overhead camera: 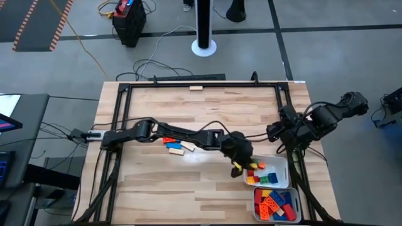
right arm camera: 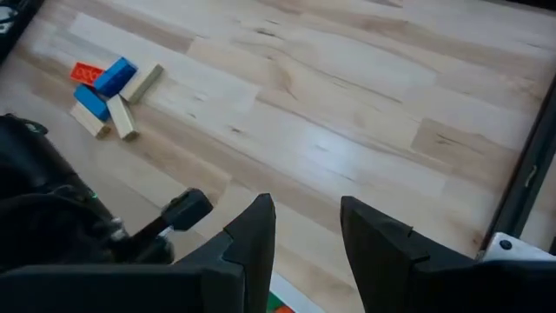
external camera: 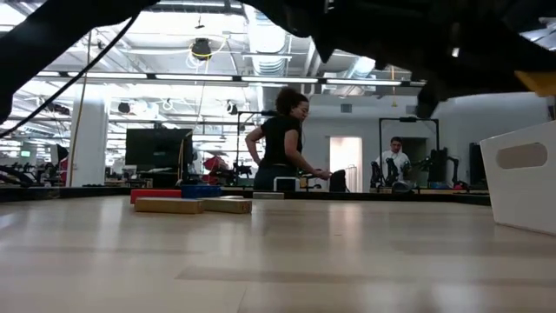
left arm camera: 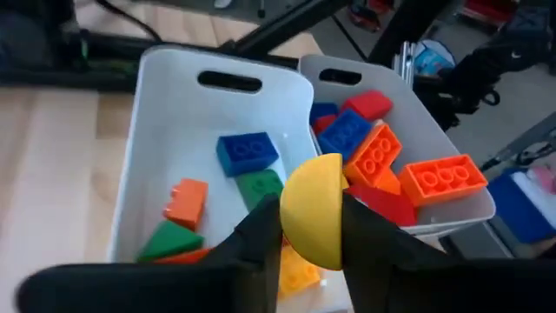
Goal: Sort blocks by size
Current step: Put the small yellow block into the white bin, then put the big blue game piece into the gray bin
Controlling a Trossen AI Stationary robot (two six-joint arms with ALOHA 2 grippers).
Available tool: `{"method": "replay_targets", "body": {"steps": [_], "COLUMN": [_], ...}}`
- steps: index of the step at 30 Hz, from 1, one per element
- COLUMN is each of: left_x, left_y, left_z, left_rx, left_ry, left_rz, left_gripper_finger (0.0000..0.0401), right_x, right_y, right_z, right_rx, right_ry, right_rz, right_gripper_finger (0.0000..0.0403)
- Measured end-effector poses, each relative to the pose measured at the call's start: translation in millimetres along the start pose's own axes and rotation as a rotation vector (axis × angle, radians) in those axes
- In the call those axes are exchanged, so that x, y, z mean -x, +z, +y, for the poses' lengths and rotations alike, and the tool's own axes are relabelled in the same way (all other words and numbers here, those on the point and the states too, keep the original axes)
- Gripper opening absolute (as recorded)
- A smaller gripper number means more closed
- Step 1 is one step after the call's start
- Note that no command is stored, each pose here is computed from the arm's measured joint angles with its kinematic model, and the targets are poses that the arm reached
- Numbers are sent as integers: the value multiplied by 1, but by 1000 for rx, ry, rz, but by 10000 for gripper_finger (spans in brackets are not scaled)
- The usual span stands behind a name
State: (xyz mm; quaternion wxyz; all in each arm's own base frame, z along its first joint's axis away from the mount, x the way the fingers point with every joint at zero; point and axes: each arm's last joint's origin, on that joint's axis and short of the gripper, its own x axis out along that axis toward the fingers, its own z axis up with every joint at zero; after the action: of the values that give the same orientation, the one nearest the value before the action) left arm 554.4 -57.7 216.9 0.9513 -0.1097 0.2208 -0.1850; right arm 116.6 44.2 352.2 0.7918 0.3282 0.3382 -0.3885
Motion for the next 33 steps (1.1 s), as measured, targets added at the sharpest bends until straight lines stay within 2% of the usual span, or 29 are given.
{"method": "replay_targets", "body": {"steps": [2, 7, 10, 12, 15, 17, 20, 23, 28, 33], "left_x": [-1, 13, 40, 62, 87, 98, 111, 136, 190, 242], "left_y": [-2, 4, 15, 21, 15, 5, -15, -40, -69, -90], "left_z": [0, 10, 21, 24, 24, 22, 21, 20, 18, 12], "left_rx": [26, 59, 69, 50, -28, -40, -15, 73, 320, 548], "left_ry": [1, 29, 81, 127, 222, 229, 209, 233, 362, 633], "left_rz": [18, 76, 159, 252, 453, 557, 627, 690, 659, 587], "left_gripper_finger": [117, 244, 279, 283, 267, 249, 222, 200, 186, 189], "right_x": [0, 0, 0, 0, 0, 0, 0, 0, -1, 0], "right_y": [0, 0, 0, 0, 0, 1, 1, 1, 1, 1], "right_z": [0, 0, 0, 0, -1, -1, 1, 2, 4, 3], "right_rx": [1, 4, 20, 23, 32, 35, 42, 55, 57, 62], "right_ry": [-1, -1, -1, -2, -4, -4, 4, 8, 15, 17], "right_rz": [0, -2, -3, -6, -9, -26, -46, -53, -53, -53], "right_gripper_finger": [159, 159, 159, 159, 159, 159, 159, 159, 159, 159]}}
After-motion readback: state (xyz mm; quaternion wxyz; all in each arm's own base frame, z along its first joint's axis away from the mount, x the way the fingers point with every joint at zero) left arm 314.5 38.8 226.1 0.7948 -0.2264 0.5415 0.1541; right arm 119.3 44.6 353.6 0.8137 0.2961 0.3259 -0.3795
